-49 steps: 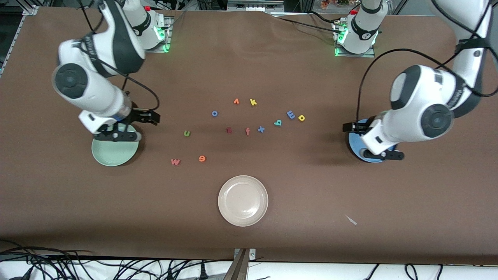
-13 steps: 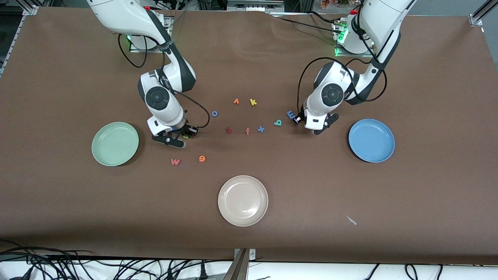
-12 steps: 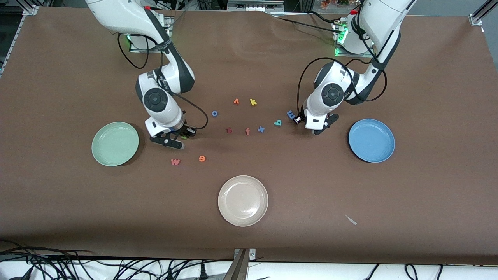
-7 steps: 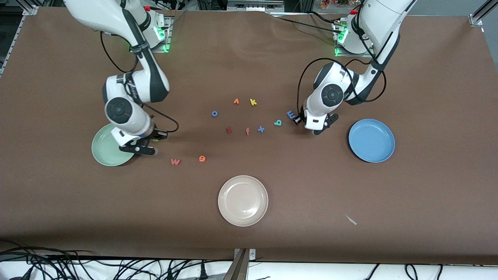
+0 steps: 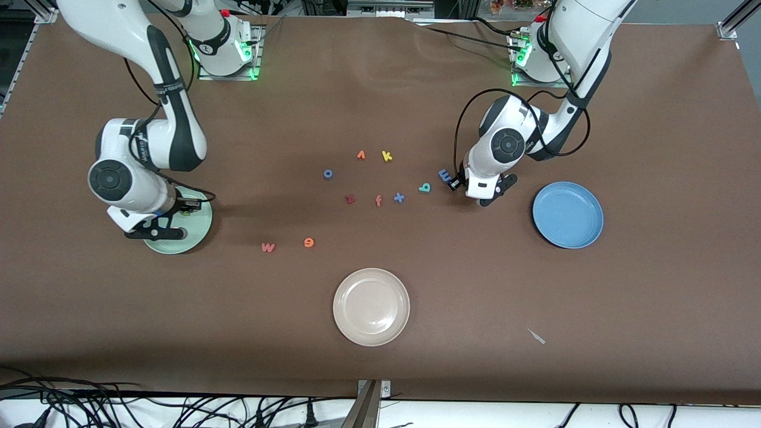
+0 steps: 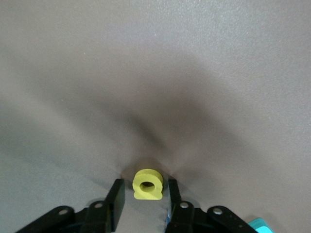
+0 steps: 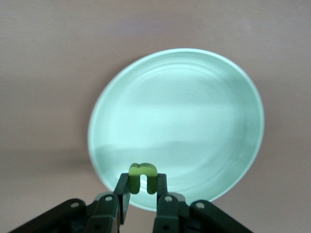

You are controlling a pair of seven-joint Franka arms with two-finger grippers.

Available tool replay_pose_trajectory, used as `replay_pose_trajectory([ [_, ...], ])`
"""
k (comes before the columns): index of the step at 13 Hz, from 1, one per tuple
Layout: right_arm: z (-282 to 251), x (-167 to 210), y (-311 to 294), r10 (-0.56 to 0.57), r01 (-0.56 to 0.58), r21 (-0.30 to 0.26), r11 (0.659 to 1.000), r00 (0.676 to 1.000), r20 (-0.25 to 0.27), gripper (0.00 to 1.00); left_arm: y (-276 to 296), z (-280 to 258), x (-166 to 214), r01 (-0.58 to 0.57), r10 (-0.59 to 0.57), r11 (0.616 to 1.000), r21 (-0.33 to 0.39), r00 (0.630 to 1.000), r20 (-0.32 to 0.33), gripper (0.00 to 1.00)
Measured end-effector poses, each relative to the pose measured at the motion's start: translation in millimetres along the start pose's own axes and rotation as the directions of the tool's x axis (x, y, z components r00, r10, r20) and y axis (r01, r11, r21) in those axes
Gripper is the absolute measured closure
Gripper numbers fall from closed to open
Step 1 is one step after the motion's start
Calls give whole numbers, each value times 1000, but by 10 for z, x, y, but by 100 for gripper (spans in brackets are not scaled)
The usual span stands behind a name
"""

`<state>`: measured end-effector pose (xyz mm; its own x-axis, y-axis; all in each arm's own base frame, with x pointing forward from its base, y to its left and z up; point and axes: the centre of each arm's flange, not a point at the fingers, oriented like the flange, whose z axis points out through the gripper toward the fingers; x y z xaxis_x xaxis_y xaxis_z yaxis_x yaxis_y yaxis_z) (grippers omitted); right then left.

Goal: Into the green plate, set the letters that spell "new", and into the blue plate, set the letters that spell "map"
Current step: 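Place the green n on the green plate with the right gripper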

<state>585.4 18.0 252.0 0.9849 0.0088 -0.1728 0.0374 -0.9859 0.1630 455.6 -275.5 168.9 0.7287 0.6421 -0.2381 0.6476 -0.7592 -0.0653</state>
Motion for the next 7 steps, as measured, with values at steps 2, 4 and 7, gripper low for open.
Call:
replay_pose_trajectory([
  [2, 110, 29, 224, -7, 7, -1, 1000, 1000, -2, 70, 3, 0, -1, 0, 0, 1000, -2, 1000, -1, 59],
  [4, 147, 36, 282, -6, 6, 0, 1000, 1000, -2, 52, 3, 1, -1, 0, 0, 1000, -1, 1000, 0, 59],
  [7, 78, 76, 2, 0, 1, 68, 998, 1000, -19, 19, 2, 6, -1, 0, 0, 1000, -1, 1000, 0, 58],
])
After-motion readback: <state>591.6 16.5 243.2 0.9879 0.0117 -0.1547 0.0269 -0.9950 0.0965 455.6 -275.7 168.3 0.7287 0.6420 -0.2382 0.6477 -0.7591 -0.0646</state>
